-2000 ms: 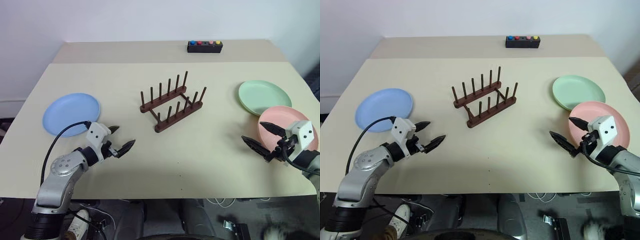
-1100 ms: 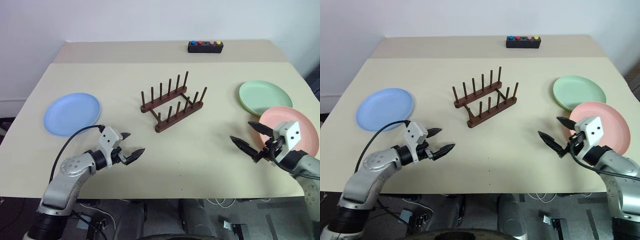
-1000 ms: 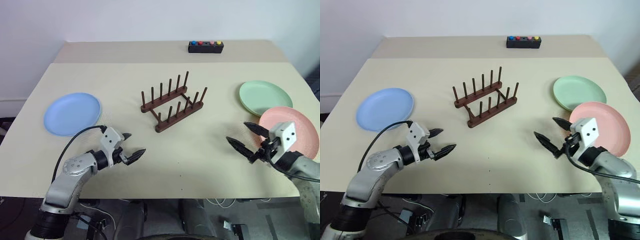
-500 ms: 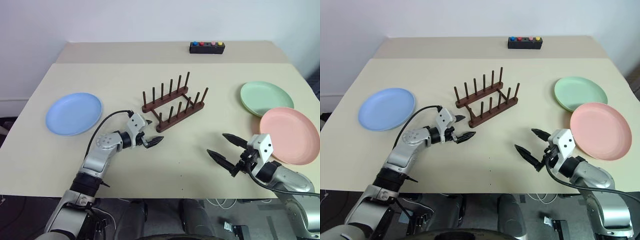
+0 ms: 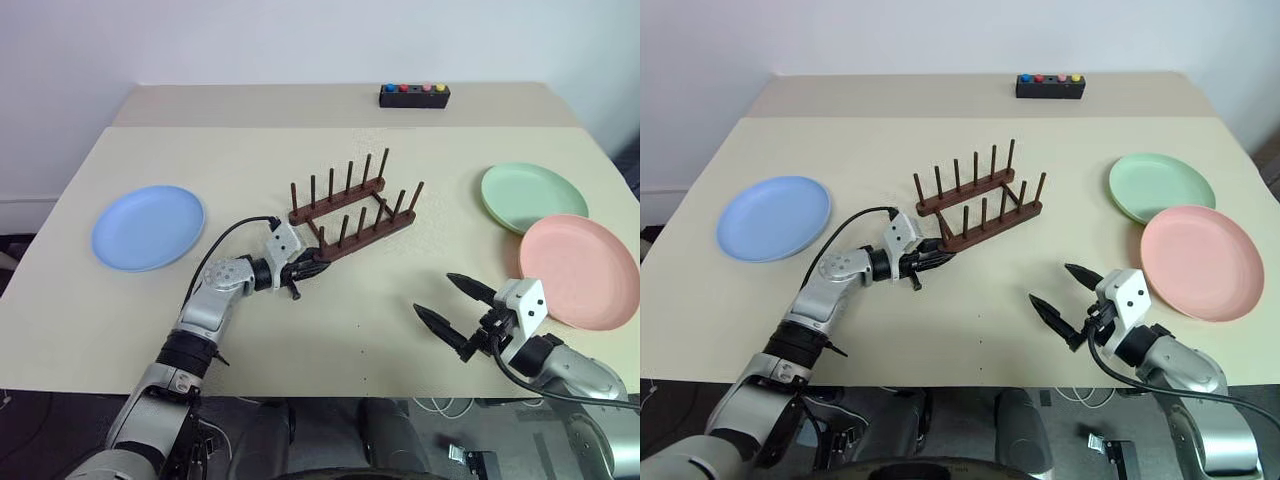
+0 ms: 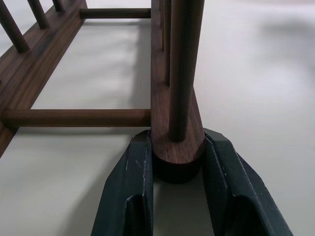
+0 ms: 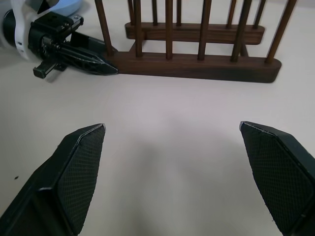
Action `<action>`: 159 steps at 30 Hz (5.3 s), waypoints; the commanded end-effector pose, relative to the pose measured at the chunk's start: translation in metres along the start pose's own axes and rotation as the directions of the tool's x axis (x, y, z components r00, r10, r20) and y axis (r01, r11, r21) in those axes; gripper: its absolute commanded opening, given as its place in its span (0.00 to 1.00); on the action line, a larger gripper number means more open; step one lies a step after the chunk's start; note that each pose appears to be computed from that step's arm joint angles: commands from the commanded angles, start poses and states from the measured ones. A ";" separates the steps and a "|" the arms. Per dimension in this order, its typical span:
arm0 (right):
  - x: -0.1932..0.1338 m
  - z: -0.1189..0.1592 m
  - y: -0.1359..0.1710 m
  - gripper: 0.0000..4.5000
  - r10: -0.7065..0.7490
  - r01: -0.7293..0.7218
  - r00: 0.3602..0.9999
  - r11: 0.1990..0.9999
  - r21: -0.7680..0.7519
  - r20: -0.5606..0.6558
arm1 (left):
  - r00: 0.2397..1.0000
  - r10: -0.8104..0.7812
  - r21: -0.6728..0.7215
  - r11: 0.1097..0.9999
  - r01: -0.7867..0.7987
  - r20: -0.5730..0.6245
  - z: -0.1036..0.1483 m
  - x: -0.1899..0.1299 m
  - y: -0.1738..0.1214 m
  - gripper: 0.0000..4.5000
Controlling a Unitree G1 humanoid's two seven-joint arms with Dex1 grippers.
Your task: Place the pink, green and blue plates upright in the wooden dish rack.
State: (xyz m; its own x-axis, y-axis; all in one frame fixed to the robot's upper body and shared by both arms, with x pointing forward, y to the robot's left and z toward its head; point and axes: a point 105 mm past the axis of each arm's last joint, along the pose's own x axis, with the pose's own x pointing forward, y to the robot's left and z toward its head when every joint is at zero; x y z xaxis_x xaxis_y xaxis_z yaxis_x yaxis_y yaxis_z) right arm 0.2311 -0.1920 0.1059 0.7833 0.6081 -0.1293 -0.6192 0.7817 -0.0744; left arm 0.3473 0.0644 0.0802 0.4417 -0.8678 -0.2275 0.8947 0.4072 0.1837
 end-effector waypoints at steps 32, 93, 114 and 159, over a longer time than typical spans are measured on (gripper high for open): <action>-0.007 0.011 0.006 1.00 0.016 -0.016 1.000 0.998 -0.059 -0.001 | 0.927 -0.359 0.135 0.919 0.371 -0.108 0.007 0.022 0.004 0.69; 0.060 -0.013 -0.060 0.00 -0.293 0.250 0.947 0.931 -0.266 -0.134 | 0.990 0.120 0.094 0.989 -0.114 -0.067 0.011 0.009 -0.008 0.02; 0.073 -0.003 -0.069 0.00 -0.290 0.252 0.953 0.922 -0.295 -0.092 | 0.983 0.174 0.111 0.980 -0.167 -0.053 0.009 0.015 0.008 0.02; 0.059 -0.006 -0.068 0.00 -0.294 0.248 0.950 0.918 -0.309 -0.109 | 0.988 0.140 0.073 0.988 -0.135 -0.062 0.009 0.027 0.003 0.02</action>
State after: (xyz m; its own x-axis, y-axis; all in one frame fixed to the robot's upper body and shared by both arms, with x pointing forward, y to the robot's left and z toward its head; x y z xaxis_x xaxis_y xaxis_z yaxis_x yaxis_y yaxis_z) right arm 0.3199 -0.2070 0.0835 0.9086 0.3346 -0.2499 -0.4096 0.8307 -0.3771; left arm 0.3592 0.0297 0.0852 0.5486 -0.7987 -0.2472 0.8289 0.4807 0.2862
